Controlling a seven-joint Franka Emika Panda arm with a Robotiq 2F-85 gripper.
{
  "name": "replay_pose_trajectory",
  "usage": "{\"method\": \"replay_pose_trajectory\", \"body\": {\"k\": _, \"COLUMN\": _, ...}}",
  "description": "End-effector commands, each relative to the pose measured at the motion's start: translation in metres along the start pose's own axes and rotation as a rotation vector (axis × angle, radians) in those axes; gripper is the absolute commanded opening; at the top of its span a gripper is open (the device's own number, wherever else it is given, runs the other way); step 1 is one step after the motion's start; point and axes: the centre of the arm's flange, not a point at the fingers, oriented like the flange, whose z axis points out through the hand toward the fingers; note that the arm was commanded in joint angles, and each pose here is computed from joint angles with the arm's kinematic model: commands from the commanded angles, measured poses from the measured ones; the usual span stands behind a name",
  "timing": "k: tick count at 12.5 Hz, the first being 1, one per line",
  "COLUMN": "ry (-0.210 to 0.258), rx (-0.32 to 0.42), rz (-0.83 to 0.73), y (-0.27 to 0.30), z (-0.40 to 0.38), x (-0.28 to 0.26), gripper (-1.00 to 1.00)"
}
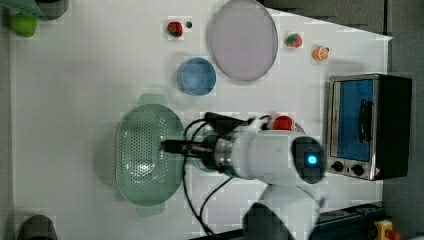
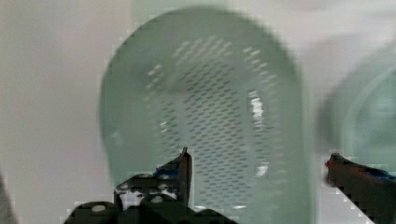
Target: Pick Ketchup from the table and place it in strainer.
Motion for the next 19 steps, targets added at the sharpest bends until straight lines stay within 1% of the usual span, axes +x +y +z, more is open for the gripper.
{"method": "replay_pose_trajectory", "body": {"k": 1, "ry": 0.124, "rx": -0.03, "rz": 0.122, "y": 0.02, "z": -0.101, "x": 0.034, "gripper": 1.0}}
{"method": "replay_pose_trajectory", "body": {"k": 2, "ry": 0.126, "rx": -0.063, "rz": 0.17, "y": 0.037, "z": -0.126, "x": 0.045, "gripper": 1.0}}
{"method": "replay_pose_trajectory", "body": {"k": 3, "ry": 0.126, "rx": -0.065, "rz": 0.232, "y": 0.054, "z": -0.152, "x": 0.057, "gripper": 1.0}}
{"method": "replay_pose_trajectory", "body": {"k": 5, "ry": 0.112, "rx": -0.026, "rz": 0.352, "y": 0.088, "z": -0.202, "x": 0.081, "gripper": 1.0}}
{"method": "replay_pose_trajectory", "body": {"k": 6, "ry": 0.116, "rx": -0.013, "rz": 0.39, "y": 0.106, "z": -0.227, "x": 0.09, "gripper": 1.0}}
{"method": "replay_pose_trajectory", "body": {"k": 8, "ry": 0.13, "rx": -0.024, "rz": 0.45, "y": 0.146, "z": -0.27, "x": 0.104, "gripper": 1.0}}
{"method": "replay_pose_trajectory", "body": {"k": 11, "ry": 0.085, "rx": -0.063, "rz": 0.524, "y": 0.205, "z": -0.318, "x": 0.112, "gripper": 1.0}}
{"method": "replay_pose_trajectory", "body": {"k": 12, "ry": 0.075, "rx": -0.064, "rz": 0.552, "y": 0.224, "z": -0.332, "x": 0.117, "gripper": 1.0}}
{"method": "replay_pose_trajectory", "body": {"k": 13, "ry": 0.079, "rx": -0.055, "rz": 0.566, "y": 0.243, "z": -0.347, "x": 0.123, "gripper": 1.0}}
{"method": "replay_pose_trajectory", "body": {"k": 14, "ry": 0.089, "rx": -0.044, "rz": 0.565, "y": 0.261, "z": -0.359, "x": 0.129, "gripper": 1.0}}
{"method": "replay_pose_trajectory", "body": {"k": 16, "ry": 0.105, "rx": -0.067, "rz": 0.588, "y": 0.295, "z": -0.364, "x": 0.144, "gripper": 1.0}}
{"method": "replay_pose_trajectory", "body": {"k": 19, "ry": 0.097, "rx": -0.078, "rz": 0.616, "y": 0.312, "z": -0.359, "x": 0.152, "gripper": 1.0}}
